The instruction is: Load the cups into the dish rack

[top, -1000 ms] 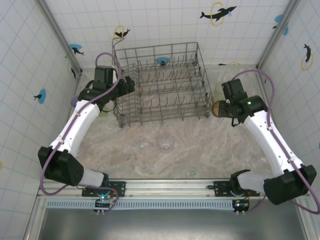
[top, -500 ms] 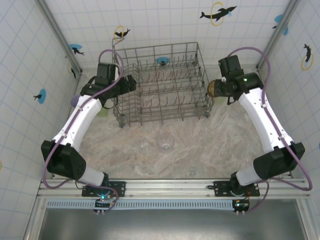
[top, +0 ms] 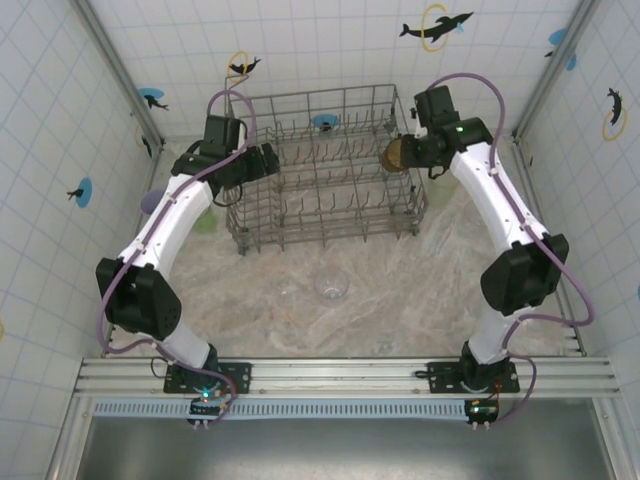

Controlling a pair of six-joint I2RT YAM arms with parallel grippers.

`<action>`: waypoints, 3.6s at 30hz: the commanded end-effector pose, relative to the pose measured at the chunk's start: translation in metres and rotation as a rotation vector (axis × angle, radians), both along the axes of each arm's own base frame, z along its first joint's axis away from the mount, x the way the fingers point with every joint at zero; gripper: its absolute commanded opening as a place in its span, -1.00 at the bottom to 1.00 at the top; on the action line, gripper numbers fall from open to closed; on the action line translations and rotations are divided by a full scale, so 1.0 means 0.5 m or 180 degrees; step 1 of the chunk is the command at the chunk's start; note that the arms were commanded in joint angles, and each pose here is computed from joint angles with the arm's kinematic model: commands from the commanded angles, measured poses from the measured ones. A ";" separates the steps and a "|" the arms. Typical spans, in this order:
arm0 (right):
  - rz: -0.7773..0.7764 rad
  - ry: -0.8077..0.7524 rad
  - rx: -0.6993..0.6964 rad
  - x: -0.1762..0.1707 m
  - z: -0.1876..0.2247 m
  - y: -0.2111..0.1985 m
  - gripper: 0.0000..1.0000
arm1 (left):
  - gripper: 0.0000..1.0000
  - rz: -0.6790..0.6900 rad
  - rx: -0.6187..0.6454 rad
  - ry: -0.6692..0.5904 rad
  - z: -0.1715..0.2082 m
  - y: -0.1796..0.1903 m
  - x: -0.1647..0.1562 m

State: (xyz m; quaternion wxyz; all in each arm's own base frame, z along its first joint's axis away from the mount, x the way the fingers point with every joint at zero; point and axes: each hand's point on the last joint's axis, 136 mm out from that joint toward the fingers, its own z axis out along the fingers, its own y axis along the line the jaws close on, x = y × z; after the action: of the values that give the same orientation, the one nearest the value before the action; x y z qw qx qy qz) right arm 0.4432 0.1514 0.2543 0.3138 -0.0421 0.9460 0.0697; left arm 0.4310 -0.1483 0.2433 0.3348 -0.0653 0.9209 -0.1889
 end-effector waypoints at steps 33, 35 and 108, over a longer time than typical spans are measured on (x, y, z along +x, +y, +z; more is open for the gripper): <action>0.1323 -0.0684 0.3464 0.029 0.064 0.289 -1.00 | 0.95 -0.0543 -0.1943 -0.0121 0.112 -0.182 0.091; 0.1341 -0.0694 0.3551 0.028 0.068 0.291 -1.00 | 0.95 -0.0544 -0.2150 -0.0172 0.128 -0.186 0.084; 0.1507 -0.0615 0.4057 0.032 0.069 0.438 -1.00 | -0.64 -0.0608 -0.3339 -0.0174 0.163 -0.198 0.016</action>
State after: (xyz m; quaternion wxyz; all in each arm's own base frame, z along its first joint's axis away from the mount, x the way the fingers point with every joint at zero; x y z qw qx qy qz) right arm 0.4568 0.3655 0.2702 0.3162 -0.0419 0.6697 0.6707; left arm 0.4529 -0.2449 0.3000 0.2431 -0.1730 0.7079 -0.6402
